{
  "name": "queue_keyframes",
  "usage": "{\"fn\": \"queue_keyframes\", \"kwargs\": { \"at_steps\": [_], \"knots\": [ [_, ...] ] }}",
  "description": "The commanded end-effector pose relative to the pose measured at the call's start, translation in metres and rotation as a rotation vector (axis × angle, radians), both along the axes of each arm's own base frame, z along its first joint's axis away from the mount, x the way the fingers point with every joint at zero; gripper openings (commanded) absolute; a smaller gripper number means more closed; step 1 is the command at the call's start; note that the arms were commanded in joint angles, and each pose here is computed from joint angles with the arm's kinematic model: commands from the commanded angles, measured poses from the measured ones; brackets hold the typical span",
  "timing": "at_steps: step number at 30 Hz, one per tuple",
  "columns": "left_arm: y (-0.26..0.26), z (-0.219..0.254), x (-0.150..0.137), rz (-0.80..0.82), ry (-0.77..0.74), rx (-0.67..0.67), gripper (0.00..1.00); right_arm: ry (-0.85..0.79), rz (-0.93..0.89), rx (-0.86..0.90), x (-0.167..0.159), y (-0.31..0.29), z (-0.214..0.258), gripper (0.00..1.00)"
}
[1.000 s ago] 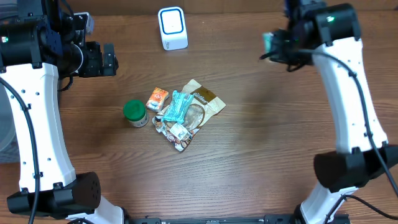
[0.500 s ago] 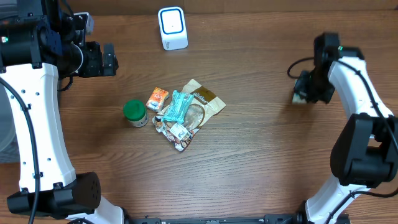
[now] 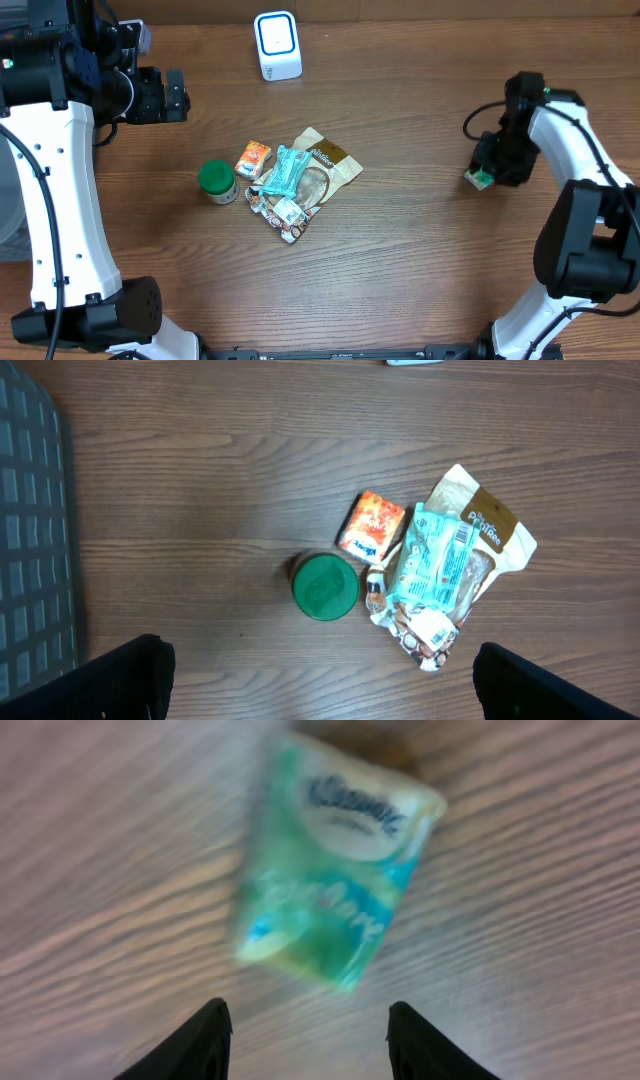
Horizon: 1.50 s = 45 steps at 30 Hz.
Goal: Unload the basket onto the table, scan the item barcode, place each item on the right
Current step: 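Move the tissue pack right and release it on the table, then reach the right gripper to the mint-green wipes pack and grasp it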
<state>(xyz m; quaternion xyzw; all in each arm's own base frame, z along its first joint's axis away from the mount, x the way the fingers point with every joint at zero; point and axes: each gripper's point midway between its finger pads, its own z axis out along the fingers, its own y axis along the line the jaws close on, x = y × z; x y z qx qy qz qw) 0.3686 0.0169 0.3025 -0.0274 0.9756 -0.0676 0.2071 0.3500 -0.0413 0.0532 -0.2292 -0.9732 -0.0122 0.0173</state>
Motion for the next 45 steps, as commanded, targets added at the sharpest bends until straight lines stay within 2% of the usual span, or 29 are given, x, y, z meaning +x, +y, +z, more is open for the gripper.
{"fn": "queue_keyframes", "kwargs": {
  "at_steps": [1,6,11,16,25,38,41,44,45],
  "knots": [
    [0.001,0.002,0.001,-0.015,-0.009,0.011,0.99,-0.129,0.106,0.144,0.032,0.028,0.048,0.46],
    [0.001,0.002,0.001,-0.015,-0.009,0.011,0.99,-0.209,0.216,0.348,0.044,0.082,0.09,0.46],
    [0.001,0.002,0.001,-0.016,-0.009,0.011,0.99,-0.234,0.331,0.524,0.041,0.15,0.101,0.47],
    [0.001,0.002,0.001,-0.016,-0.009,0.011,0.99,-0.206,0.427,0.495,0.029,0.219,0.086,0.5],
    [0.001,0.002,0.001,-0.016,-0.009,0.011,1.0,-0.21,0.408,0.507,0.012,0.309,0.054,0.49],
    [0.001,0.002,0.001,-0.016,-0.009,0.011,0.99,-0.175,0.398,0.439,-0.006,0.366,-0.008,0.48],
    [0.001,0.002,0.001,-0.016,-0.009,0.011,0.99,-0.158,0.407,0.429,-0.01,0.369,-0.02,0.45],
    [0.001,0.002,0.001,-0.015,-0.009,0.011,1.0,-0.148,0.407,0.423,-0.01,0.37,-0.027,0.35],
    [0.001,0.002,0.001,-0.016,-0.009,0.012,1.0,-0.15,0.407,0.419,-0.01,0.369,-0.028,0.28]
  ]
}}
